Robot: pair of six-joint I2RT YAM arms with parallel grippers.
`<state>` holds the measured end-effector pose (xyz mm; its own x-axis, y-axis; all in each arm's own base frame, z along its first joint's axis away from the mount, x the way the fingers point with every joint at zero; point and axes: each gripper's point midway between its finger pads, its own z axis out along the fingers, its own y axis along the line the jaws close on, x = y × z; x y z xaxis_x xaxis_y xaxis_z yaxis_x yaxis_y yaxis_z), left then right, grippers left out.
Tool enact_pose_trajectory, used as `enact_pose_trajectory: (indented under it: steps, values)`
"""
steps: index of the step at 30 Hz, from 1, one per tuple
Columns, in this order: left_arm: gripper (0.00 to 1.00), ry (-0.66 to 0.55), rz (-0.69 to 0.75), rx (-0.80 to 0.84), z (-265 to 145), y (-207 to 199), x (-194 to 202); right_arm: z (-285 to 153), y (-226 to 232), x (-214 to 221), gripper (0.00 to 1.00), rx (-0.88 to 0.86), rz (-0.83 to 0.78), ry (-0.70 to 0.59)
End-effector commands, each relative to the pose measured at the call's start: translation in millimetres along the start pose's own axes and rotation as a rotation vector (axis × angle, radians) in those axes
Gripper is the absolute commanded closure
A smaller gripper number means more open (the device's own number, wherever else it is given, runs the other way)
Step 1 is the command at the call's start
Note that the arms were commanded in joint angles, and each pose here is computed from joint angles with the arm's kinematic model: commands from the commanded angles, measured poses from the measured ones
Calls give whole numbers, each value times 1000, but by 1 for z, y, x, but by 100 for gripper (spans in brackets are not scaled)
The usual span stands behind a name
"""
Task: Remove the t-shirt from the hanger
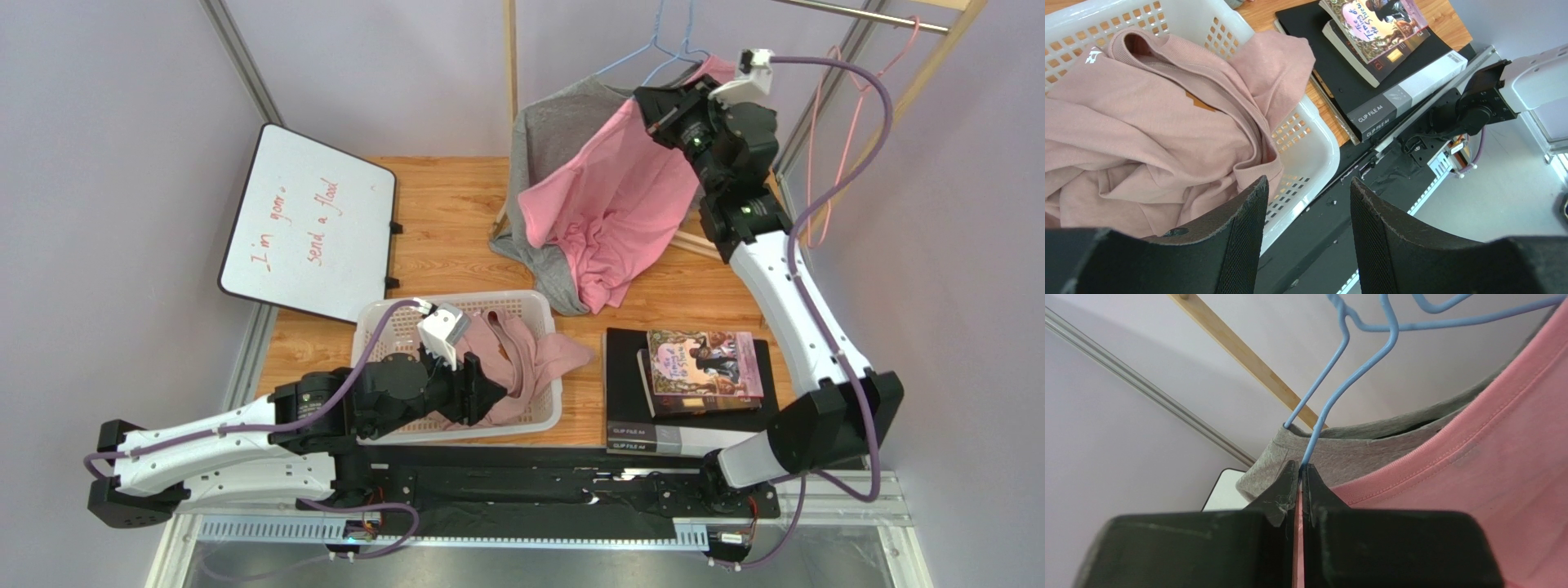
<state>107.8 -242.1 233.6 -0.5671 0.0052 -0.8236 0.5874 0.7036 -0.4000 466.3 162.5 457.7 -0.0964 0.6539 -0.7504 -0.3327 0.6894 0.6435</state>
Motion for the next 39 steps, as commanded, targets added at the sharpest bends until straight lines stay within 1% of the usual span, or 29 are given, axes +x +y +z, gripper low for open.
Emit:
enact_pose_trajectory:
  steps: [1,7,11,12,13,14,15,16,17,20,22,23,24,26,28,29,31,32,33,35,37,38,39]
  values:
    - [43,-27,-14,36,1,-11,-11,-33,3,-46,100,8,-10,-125]
    - [43,-8,-6,51,7,-18,-10,-50,-7,-45,100,45,-49,-122]
    - [43,-4,-4,56,11,-21,-9,-47,-10,-41,100,39,-67,-97]
    - [43,-4,-5,58,11,-22,-9,-44,-8,-40,95,23,-69,-88]
    - [43,0,-5,59,12,-22,-8,-43,2,-42,88,-12,-71,-80]
    - [43,-3,-5,60,11,-23,-9,-37,-1,-38,69,-12,-67,-63]
    - [43,0,-6,61,12,-23,-9,-36,2,-38,61,-25,-69,-56]
    - [43,0,-7,61,12,-23,-9,-34,6,-38,56,-44,-64,-50]
    - [43,0,-7,61,12,-23,-8,-31,9,-39,47,-50,-59,-50]
    - [43,1,-10,56,12,-21,-7,-19,15,-42,39,-81,-48,-41]
    - [43,-2,-11,56,12,-21,-7,-11,18,-37,38,-98,-36,-12]
    - [43,-2,-11,56,12,-21,-7,-7,27,-45,38,-115,-34,-20]
    - [43,-1,-11,55,12,-21,-7,2,20,-35,39,-109,-29,14]
    - [43,-3,-11,59,11,-22,-8,9,22,-38,41,-118,-26,10]
    - [43,-3,-13,59,11,-21,-8,19,17,-33,46,-112,-19,19]
    - [43,-4,-13,60,10,-21,-8,22,12,-28,50,-92,-13,37]
    - [43,-4,-14,58,10,-20,-8,29,9,-24,55,-91,-5,48]
    - [43,-5,-16,59,9,-20,-8,31,8,-24,61,-93,8,48]
    - [43,-6,-17,55,9,-19,-7,33,7,-21,64,-97,11,52]
    - [43,-8,-18,55,8,-18,-7,37,3,-15,67,-92,27,67]
    - [43,-8,-19,55,7,-18,-7,41,7,-16,69,-117,31,54]
    - [43,-9,-19,54,7,-17,-7,41,6,-15,73,-116,35,57]
    - [43,-10,-19,53,6,-17,-7,42,6,-16,73,-120,39,54]
